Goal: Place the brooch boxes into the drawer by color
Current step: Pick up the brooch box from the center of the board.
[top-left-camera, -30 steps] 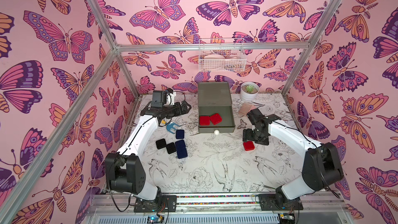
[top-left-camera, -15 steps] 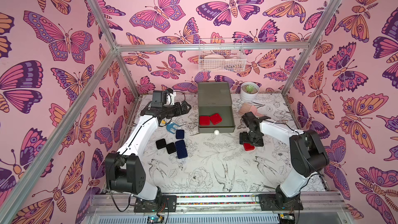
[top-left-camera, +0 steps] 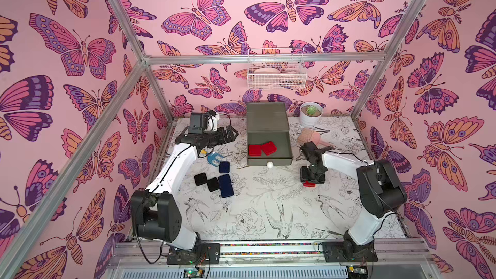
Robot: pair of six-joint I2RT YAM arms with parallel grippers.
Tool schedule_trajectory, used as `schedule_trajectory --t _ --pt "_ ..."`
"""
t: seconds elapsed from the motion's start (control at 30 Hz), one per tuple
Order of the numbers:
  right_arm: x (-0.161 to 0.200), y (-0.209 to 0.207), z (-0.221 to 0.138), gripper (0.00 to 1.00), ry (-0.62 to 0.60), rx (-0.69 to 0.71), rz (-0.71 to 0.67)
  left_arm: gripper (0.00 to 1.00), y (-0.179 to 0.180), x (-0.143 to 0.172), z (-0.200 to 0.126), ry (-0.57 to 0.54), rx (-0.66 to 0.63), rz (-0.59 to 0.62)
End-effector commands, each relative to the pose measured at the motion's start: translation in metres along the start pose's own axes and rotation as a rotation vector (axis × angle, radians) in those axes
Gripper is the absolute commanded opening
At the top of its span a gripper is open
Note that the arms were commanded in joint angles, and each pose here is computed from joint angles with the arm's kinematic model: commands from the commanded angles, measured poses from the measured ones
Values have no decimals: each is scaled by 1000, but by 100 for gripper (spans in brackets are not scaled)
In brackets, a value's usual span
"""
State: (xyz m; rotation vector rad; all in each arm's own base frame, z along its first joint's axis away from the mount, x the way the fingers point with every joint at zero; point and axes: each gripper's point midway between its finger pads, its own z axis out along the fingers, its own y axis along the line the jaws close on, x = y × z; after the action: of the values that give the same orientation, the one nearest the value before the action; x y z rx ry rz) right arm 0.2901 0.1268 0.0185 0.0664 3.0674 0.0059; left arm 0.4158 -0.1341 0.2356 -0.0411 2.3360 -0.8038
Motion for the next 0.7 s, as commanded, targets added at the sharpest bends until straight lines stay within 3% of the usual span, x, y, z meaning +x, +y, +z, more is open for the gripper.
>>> schedule_trajectory --t 0.0,0.1,0.37,0.5,0.67 --pt "-8 -2 -25 58 -45 4 -1 100 -7 1 -5 5 15 15" --pt "-24 -3 -58 58 -122 12 -6 100 -7 1 -5 4 16 17" --pt "-76 11 -188 58 -434 -84 -13 100 -7 1 -6 2 11 20" --pt "-88 39 -232 59 -543 -192 -88 100 -6 1 -7 0 8 20" --pt "-84 91 -263 58 -579 -334 -187 100 -5 1 -7 -1 5 19"
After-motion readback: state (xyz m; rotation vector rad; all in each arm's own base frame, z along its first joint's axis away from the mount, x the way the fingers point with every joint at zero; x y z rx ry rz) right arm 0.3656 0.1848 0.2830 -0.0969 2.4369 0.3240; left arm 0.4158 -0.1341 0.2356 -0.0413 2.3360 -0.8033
